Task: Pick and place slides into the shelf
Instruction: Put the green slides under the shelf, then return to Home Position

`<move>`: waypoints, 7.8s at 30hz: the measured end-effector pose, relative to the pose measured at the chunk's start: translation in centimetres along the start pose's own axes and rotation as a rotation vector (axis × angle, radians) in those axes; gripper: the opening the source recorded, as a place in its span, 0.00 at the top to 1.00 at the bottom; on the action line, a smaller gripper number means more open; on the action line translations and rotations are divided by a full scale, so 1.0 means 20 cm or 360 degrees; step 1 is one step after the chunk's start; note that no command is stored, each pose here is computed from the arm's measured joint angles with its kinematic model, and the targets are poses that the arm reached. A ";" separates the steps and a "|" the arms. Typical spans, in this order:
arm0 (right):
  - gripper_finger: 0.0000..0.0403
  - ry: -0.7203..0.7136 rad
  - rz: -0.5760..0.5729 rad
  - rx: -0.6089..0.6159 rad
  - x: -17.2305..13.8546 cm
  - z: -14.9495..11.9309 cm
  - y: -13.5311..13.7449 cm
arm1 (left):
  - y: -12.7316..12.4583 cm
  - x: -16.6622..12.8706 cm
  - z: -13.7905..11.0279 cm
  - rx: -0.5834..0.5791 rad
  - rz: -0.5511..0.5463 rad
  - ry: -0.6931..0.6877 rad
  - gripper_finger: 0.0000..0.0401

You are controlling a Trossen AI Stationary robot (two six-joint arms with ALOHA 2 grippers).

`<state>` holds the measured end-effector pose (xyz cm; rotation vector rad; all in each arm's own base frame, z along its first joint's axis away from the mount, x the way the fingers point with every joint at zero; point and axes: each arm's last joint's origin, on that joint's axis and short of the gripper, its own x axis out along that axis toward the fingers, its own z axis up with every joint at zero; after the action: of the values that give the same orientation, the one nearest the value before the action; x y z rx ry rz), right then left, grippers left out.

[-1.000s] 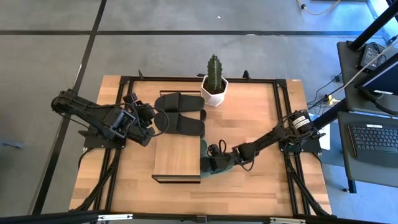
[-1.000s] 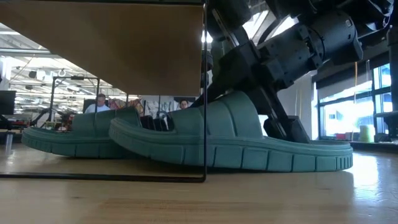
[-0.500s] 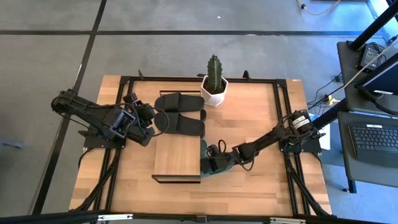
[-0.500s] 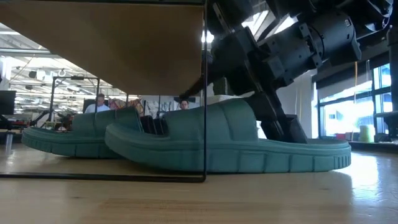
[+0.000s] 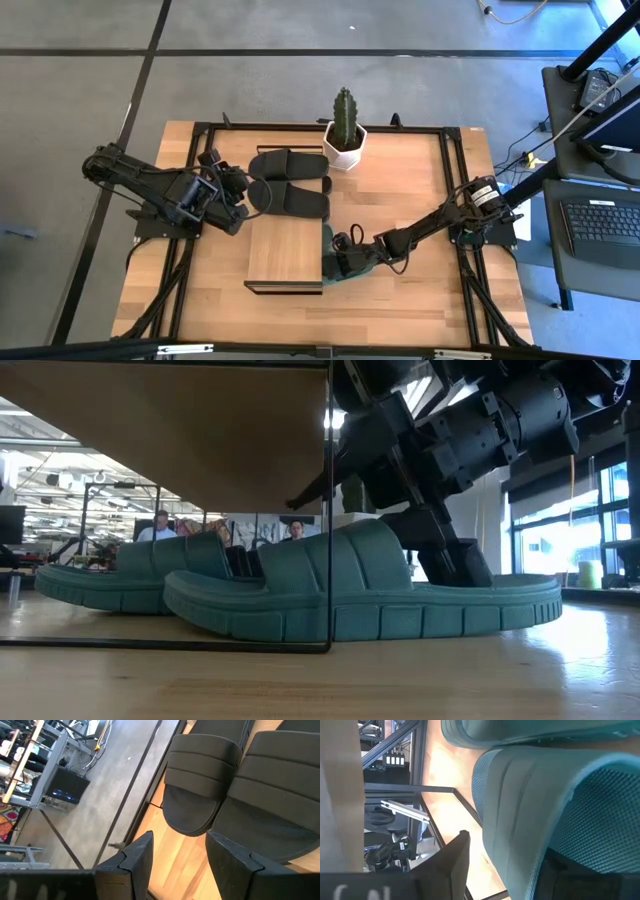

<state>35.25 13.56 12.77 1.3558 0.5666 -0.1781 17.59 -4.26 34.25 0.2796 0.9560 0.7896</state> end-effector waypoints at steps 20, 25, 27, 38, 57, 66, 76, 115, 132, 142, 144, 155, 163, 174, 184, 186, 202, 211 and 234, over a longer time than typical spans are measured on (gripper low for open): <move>0.62 0.0011 -0.0340 -0.0113 -0.21 0.03 0.07 | 0.00 0.00 0.00 0.0017 0.0007 0.0012 0.57; 0.62 0.0023 -0.0510 -0.0170 -0.34 0.05 0.09 | 0.00 0.00 0.00 0.0017 0.0004 0.0015 0.57; 0.62 0.0029 -0.0602 -0.0183 -0.41 0.06 0.10 | 0.00 0.00 0.00 0.0017 0.0004 0.0015 0.57; 0.62 0.0281 -0.1282 -0.0349 -0.74 0.05 0.01 | 0.00 0.00 0.00 0.0013 0.0004 0.0014 0.57; 0.62 0.0685 -0.1499 -0.1459 -0.56 -0.02 -0.16 | -0.04 0.01 -0.05 0.0177 -0.0311 0.0290 0.57; 0.62 0.0511 -0.1562 -0.1609 -0.55 0.00 -0.16 | -0.24 0.14 -0.26 0.0137 -0.0317 0.0360 0.57; 0.62 0.0421 -0.1548 -0.1662 -0.54 0.01 -0.15 | -0.26 0.07 -0.48 -0.0153 -0.0854 0.0005 0.57; 0.62 0.0403 -0.1522 -0.1679 -0.54 0.01 -0.14 | -0.59 0.47 -0.95 -0.0348 -0.1387 -0.0312 0.57; 0.62 0.0439 -0.1528 -0.1735 -0.54 0.01 -0.14 | -0.63 0.53 -0.96 -0.0350 -0.1213 -0.0271 0.57; 0.62 0.0583 -0.1468 -0.1759 -0.54 0.00 -0.14 | -0.64 0.54 -0.96 -0.0345 -0.1204 -0.0263 0.57; 0.62 0.0618 -0.1363 -0.1822 -0.52 -0.01 -0.13 | -0.64 0.54 -0.96 -0.0346 -0.1208 -0.0261 0.57; 0.62 0.0636 -0.1084 -0.1933 -0.46 -0.03 -0.08 | -0.64 0.54 -0.96 -0.0347 -0.1209 -0.0262 0.57; 0.62 0.0551 -0.0927 -0.1923 -0.42 -0.03 -0.05 | -0.64 0.54 -0.96 -0.0353 -0.1194 -0.0274 0.57; 0.62 0.0515 -0.0870 -0.1919 -0.23 -0.07 -0.15 | -0.64 0.54 -0.96 -0.0362 -0.1170 -0.0292 0.57; 0.62 0.0436 -0.0716 -0.1900 -0.19 -0.08 -0.13 | -0.64 0.54 -0.95 -0.0365 -0.1164 -0.0297 0.57; 0.62 0.0417 -0.0676 -0.1914 -0.18 -0.08 -0.12 | -0.64 0.54 -0.95 -0.0365 -0.1164 -0.0297 0.57; 0.62 0.0310 -0.0476 -0.1947 -0.14 -0.08 -0.07 | -0.64 0.54 -0.95 -0.0365 -0.1164 -0.0297 0.57; 0.62 0.0331 -0.0458 -0.1908 -0.09 -0.05 -0.10 | -0.63 0.55 -0.94 -0.0397 -0.1155 -0.0285 0.57; 0.62 0.0469 -0.0593 -0.1772 -0.22 -0.03 -0.06 | -0.63 0.56 -0.95 -0.0503 -0.1206 -0.0149 0.57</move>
<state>30.82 12.97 13.66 0.1823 0.9694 0.0510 11.81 -7.32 9.77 -0.3125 0.7493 0.2144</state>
